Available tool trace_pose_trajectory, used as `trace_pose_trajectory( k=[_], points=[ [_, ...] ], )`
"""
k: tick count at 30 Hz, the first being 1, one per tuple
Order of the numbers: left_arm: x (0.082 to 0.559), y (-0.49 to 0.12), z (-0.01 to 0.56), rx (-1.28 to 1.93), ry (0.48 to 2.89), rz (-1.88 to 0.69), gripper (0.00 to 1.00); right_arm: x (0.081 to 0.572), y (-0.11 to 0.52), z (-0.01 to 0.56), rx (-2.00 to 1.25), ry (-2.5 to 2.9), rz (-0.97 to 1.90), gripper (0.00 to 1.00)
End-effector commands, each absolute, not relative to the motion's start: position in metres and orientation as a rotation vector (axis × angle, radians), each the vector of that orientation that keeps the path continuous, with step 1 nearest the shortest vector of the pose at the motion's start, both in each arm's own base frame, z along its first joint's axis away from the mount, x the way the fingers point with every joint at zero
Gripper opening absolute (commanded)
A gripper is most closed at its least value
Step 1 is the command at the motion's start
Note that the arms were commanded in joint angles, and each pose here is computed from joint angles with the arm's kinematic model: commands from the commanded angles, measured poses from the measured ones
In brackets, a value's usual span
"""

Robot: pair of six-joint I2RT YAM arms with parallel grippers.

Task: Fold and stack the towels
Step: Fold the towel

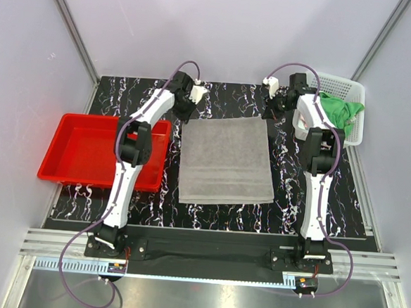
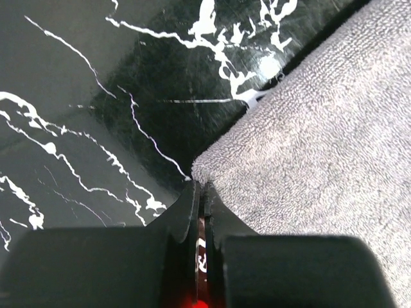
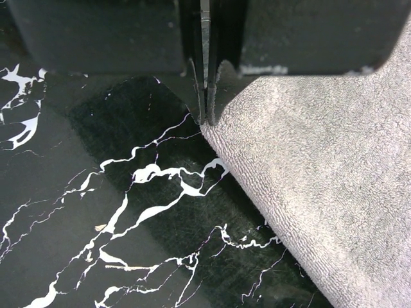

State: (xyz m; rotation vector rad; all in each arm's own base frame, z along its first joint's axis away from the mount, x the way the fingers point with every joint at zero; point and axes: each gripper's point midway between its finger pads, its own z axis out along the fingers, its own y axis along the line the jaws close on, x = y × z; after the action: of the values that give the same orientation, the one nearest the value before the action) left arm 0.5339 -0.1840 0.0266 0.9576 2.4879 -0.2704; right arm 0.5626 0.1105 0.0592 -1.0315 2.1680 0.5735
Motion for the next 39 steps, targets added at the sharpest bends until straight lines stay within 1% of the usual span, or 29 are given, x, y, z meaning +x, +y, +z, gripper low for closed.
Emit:
trace_pose_trajectory(
  k=[1,5,6,8,9,11,13,14,15,16,17,18,20,21,22,23,24,25,26,27,28,29,30,32,33,39],
  points=[
    [0.55,-0.192,0.091,0.912,2.324,-0.285,0.0,0.576,0.106,0.07,-1.055,2.1,0.52,0.0],
    [0.548,-0.188,0.115,0.897,2.297,-0.246,0.0,0.586,0.097,0.082,-1.047,2.072,0.451,0.0],
    [0.547,-0.186,0.129,0.89,2.273,-0.235,0.0,0.586,0.095,0.087,-1.044,2.068,0.436,0.0],
    [0.541,-0.183,0.132,0.897,2.276,-0.204,0.0,0.589,0.092,0.096,-1.036,2.048,0.394,0.0],
    [0.54,-0.183,0.137,0.901,2.265,-0.193,0.0,0.59,0.089,0.11,-1.029,2.027,0.364,0.0],
    [0.535,-0.182,0.154,0.894,2.239,-0.181,0.0,0.59,0.087,0.113,-1.008,2.011,0.331,0.0],
    [0.524,-0.183,0.164,0.894,2.233,-0.204,0.0,0.576,0.088,0.122,-1.005,1.994,0.325,0.0],
    [0.52,-0.185,0.166,0.885,2.235,-0.214,0.0,0.577,0.09,0.152,-1.002,1.907,0.292,0.0],
    [0.511,-0.182,0.165,0.879,2.249,-0.219,0.0,0.56,0.09,0.132,-1.007,1.939,0.321,0.0],
    [0.506,-0.183,0.165,0.881,2.253,-0.224,0.0,0.552,0.094,0.138,-1.042,1.892,0.326,0.0],
    [0.5,-0.184,0.164,0.881,2.265,-0.235,0.0,0.546,0.095,0.168,-1.066,1.795,0.28,0.0],
    [0.49,-0.184,0.169,0.883,2.268,-0.241,0.0,0.527,0.095,0.147,-1.08,1.823,0.299,0.0],
    [0.47,-0.184,0.156,0.889,2.316,-0.267,0.0,0.519,0.092,0.18,-1.039,1.742,0.222,0.0],
    [0.463,-0.183,0.168,0.879,2.296,-0.266,0.0,0.506,0.09,0.166,-1.03,1.776,0.23,0.0],
    [0.447,-0.182,0.154,0.893,2.334,-0.277,0.0,0.497,0.088,0.164,-1.033,1.791,0.229,0.0],
    [0.439,-0.181,0.155,0.886,2.336,-0.286,0.0,0.488,0.088,0.163,-1.033,1.803,0.234,0.0],
    [0.433,-0.183,0.17,0.878,2.292,-0.292,0.0,0.473,0.087,0.166,-1.033,1.809,0.233,0.0],
    [0.416,-0.183,0.157,0.894,2.326,-0.315,0.0,0.464,0.087,0.165,-1.028,1.82,0.244,0.0],
    [0.409,-0.184,0.16,0.883,2.324,-0.321,0.0,0.455,0.087,0.179,-1.017,1.793,0.228,0.0],
    [0.399,-0.184,0.17,0.88,2.302,-0.328,0.0,0.44,0.086,0.163,-1.006,1.826,0.248,0.0],
    [0.39,-0.185,0.169,0.885,2.304,-0.34,0.0,0.431,0.087,0.163,-0.989,1.828,0.261,0.0],
    [0.373,-0.187,0.157,0.893,2.34,-0.363,0.0,0.424,0.089,0.164,-0.977,1.816,0.267,0.0],
    [0.364,-0.188,0.168,0.884,2.31,-0.371,0.0,0.407,0.089,0.16,-0.966,1.819,0.274,0.0],
    [0.346,-0.193,0.167,0.883,2.307,-0.4,0.0,0.394,0.088,0.158,-0.918,1.827,0.272,0.0],
    [0.334,-0.193,0.169,0.882,2.295,-0.409,0.0,0.378,0.086,0.152,-0.905,1.839,0.268,0.0],
    [0.284,-0.199,0.144,0.902,2.357,-0.423,0.0,0.33,0.088,0.137,-0.877,1.884,0.271,0.0]
  ],
)
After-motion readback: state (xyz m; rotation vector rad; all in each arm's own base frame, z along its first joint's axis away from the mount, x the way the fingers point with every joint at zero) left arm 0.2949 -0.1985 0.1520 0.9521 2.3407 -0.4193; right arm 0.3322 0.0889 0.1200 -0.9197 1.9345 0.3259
